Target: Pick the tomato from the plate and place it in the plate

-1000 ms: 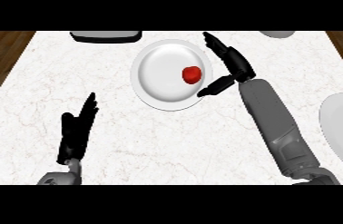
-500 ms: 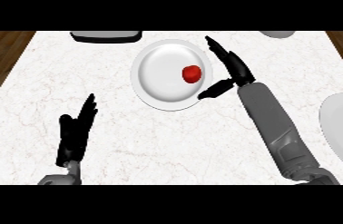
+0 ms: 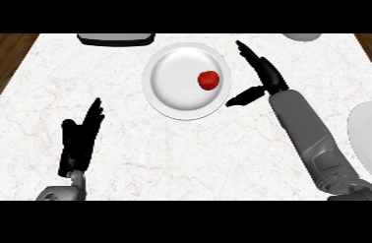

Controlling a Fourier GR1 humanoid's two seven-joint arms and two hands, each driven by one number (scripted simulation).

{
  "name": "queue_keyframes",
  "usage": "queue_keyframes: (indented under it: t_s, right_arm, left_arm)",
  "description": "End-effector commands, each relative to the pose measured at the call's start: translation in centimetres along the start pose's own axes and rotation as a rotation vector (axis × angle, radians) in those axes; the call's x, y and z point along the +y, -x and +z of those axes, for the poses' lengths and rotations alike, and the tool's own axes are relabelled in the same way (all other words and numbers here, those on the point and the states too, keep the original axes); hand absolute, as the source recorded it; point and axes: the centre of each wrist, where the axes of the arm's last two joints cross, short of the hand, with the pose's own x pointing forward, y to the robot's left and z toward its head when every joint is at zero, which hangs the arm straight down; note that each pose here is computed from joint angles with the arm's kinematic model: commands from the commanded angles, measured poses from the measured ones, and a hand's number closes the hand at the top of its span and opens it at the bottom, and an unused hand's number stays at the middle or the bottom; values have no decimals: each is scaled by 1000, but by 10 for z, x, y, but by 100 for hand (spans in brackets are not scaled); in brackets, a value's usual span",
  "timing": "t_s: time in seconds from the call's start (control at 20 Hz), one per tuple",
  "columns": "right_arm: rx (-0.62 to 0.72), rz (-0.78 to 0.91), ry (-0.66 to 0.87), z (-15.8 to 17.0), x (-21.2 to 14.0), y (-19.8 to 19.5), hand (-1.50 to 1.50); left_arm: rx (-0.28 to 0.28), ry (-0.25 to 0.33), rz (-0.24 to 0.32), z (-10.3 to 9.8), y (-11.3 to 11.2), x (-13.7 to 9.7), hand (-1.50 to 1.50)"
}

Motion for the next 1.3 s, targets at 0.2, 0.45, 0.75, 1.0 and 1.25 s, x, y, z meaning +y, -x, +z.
queue_keyframes:
  t_s: [0.2,0.45,0.75,1.0,1.25]
  right_arm:
    - [24,25,58,2,-22,2,-150]
    - [24,18,88,28,-45,25,-150]
    - [42,12,178,42,-66,33,-150]
    - [55,58,242,41,-74,30,-150]
    - [79,95,252,46,-89,30,-150]
  left_arm:
    - [1,29,-5,-15,-1,9,0]
    - [-11,30,4,5,4,-12,0]
    - [-2,18,-9,-12,-13,-4,0]
    - [-24,30,-5,-4,-5,-2,0]
    - [-11,30,5,4,6,2,0]
